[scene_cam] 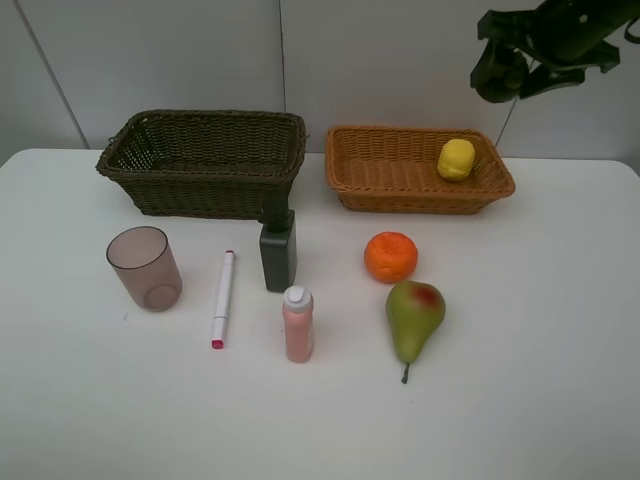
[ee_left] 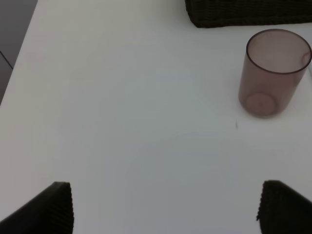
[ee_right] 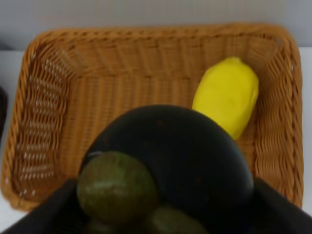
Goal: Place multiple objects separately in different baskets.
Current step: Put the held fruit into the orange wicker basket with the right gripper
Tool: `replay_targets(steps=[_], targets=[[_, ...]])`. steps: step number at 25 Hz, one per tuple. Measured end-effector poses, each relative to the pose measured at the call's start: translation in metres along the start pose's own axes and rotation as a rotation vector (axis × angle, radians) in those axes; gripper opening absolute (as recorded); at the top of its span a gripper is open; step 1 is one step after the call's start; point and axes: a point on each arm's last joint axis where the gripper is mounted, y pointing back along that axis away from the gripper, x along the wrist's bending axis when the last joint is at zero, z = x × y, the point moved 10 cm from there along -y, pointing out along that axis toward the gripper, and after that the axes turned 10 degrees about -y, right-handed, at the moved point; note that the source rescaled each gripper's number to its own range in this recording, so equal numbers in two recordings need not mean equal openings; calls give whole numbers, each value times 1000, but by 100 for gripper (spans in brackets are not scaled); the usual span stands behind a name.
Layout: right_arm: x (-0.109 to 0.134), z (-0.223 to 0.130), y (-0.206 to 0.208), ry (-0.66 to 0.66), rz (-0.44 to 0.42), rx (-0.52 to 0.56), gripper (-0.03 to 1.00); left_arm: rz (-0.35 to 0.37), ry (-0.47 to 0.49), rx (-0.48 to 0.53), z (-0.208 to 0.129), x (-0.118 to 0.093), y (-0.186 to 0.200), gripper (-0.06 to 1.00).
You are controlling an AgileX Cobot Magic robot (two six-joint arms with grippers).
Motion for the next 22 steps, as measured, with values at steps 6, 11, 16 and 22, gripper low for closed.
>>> replay_targets(steps=[6, 11, 16, 22], targets=[[-6, 8, -46, 28, 11, -49, 20, 0, 0, 0, 0, 0, 0, 100], [-11, -3, -84, -3, 21, -23, 20, 0, 0, 0, 0, 0, 0, 100], [-20, -17, -115, 7, 12, 10, 20, 0, 0, 0, 0, 0, 0, 100], [-26, -32, -135, 5, 2, 56, 20, 0, 0, 0, 0, 0, 0, 100]])
